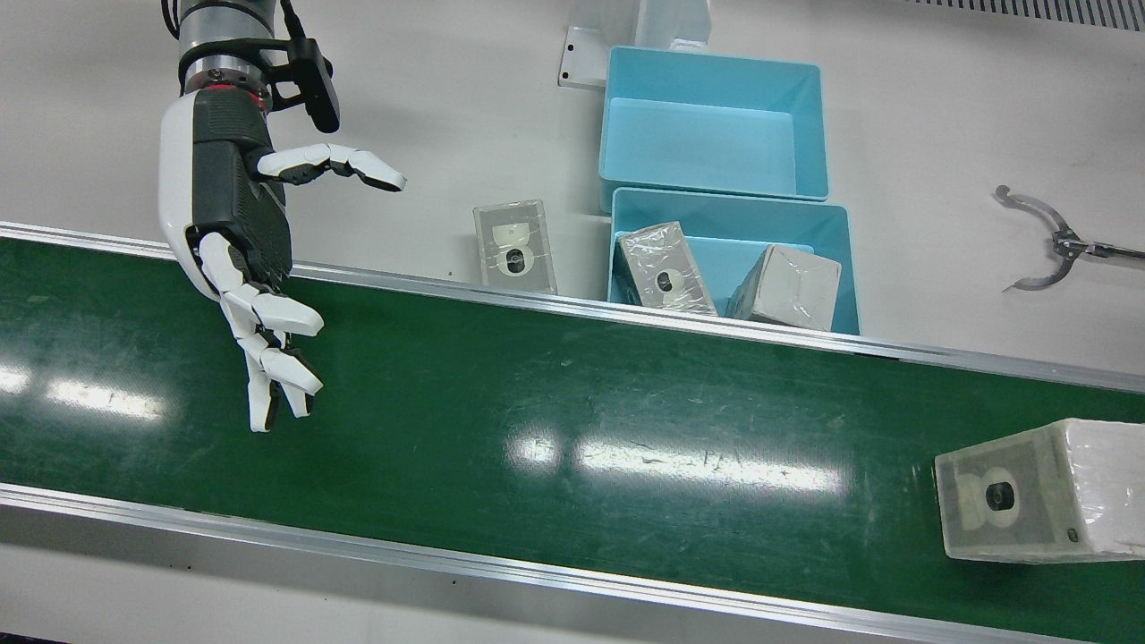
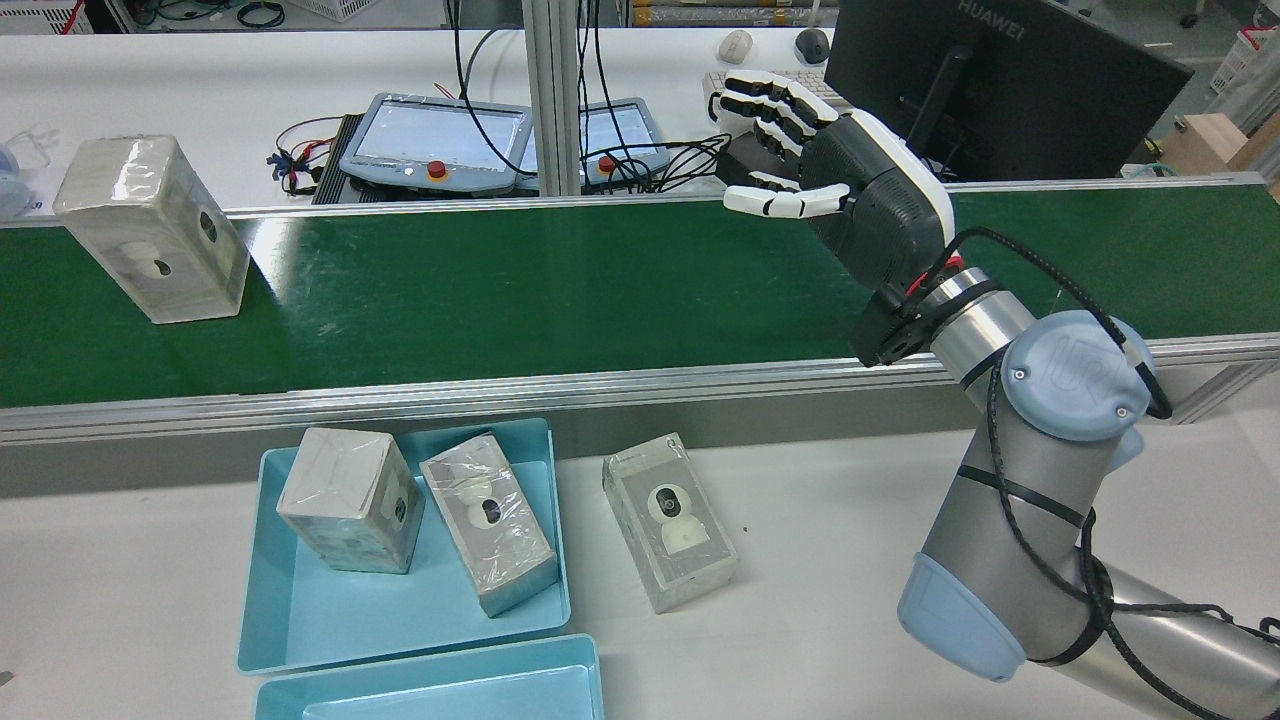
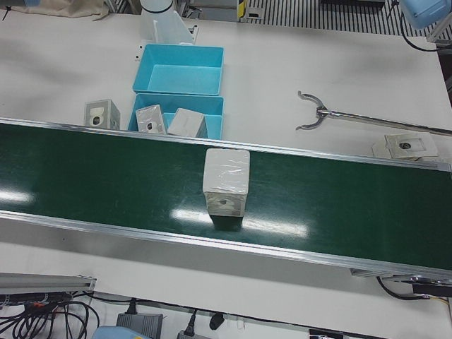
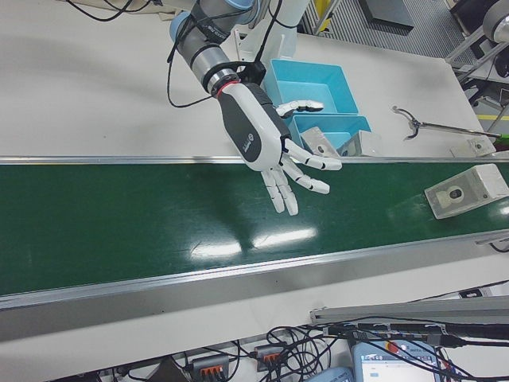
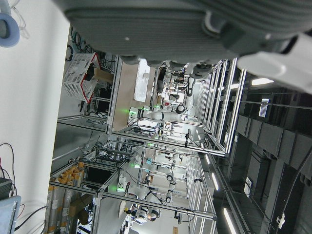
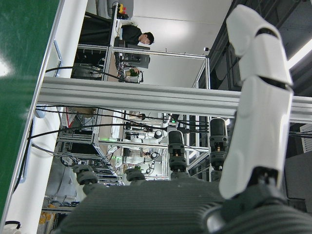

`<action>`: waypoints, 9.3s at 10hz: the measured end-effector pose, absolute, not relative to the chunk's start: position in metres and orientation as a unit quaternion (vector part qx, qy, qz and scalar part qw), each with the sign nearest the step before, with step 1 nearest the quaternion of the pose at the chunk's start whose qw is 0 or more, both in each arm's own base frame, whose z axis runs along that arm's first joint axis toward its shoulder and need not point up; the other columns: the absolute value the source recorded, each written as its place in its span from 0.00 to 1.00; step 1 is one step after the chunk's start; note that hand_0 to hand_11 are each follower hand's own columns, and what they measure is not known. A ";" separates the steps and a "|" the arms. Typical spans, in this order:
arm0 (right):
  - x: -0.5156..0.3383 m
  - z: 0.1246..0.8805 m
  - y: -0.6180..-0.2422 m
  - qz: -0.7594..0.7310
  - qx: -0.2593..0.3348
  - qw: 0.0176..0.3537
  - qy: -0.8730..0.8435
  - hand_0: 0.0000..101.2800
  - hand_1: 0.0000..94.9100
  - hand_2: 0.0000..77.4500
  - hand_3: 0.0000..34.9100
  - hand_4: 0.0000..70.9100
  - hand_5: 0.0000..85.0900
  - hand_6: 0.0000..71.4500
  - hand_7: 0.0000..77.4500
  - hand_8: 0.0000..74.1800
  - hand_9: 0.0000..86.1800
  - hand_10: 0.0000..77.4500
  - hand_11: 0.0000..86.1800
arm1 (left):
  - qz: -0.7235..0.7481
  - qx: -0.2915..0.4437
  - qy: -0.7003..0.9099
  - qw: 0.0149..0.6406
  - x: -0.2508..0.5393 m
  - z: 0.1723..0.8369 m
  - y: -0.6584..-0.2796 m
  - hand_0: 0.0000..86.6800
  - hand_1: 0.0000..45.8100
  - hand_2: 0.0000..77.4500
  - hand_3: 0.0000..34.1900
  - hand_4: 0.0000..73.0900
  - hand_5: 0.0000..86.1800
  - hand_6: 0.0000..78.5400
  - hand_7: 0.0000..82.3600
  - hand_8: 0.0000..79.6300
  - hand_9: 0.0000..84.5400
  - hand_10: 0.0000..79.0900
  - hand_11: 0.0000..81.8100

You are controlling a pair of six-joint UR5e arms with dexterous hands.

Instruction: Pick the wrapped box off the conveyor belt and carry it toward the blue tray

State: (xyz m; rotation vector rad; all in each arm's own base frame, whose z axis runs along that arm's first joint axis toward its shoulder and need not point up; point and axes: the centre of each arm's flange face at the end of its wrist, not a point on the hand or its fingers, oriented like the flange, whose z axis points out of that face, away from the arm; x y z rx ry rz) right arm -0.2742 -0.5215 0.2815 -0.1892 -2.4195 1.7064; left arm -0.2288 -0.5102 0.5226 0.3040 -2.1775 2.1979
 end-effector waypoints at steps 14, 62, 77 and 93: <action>-0.258 0.306 -0.582 0.600 -0.023 0.087 -0.795 0.42 0.10 0.14 0.86 0.15 0.27 0.00 0.26 0.00 0.03 0.04 0.05 | 0.707 0.098 -0.700 0.016 -0.229 0.523 -0.510 0.00 0.00 0.01 0.00 0.00 0.01 0.00 0.01 0.01 0.00 0.01 0.00; -0.293 0.327 -0.579 0.615 -0.035 0.113 -0.780 0.45 0.13 0.23 0.86 0.20 0.28 0.00 0.30 0.00 0.03 0.05 0.08 | 0.707 0.098 -0.700 0.016 -0.229 0.523 -0.510 0.00 0.00 0.01 0.00 0.01 0.01 0.00 0.01 0.01 0.00 0.01 0.00; -0.299 0.335 -0.584 0.615 -0.036 0.113 -0.779 0.43 0.10 0.37 0.83 0.42 0.50 0.18 0.48 0.10 0.15 0.18 0.22 | 0.707 0.098 -0.700 0.016 -0.229 0.523 -0.510 0.00 0.00 0.01 0.00 0.01 0.01 0.00 0.01 0.01 0.00 0.01 0.00; -0.437 0.161 -0.422 0.485 -0.220 0.043 -0.845 0.40 0.09 0.46 0.80 0.33 0.81 0.21 0.61 0.08 0.16 0.17 0.23 | 0.707 0.098 -0.700 0.016 -0.229 0.523 -0.510 0.00 0.00 0.01 0.00 0.00 0.01 0.01 0.01 0.00 0.00 0.01 0.00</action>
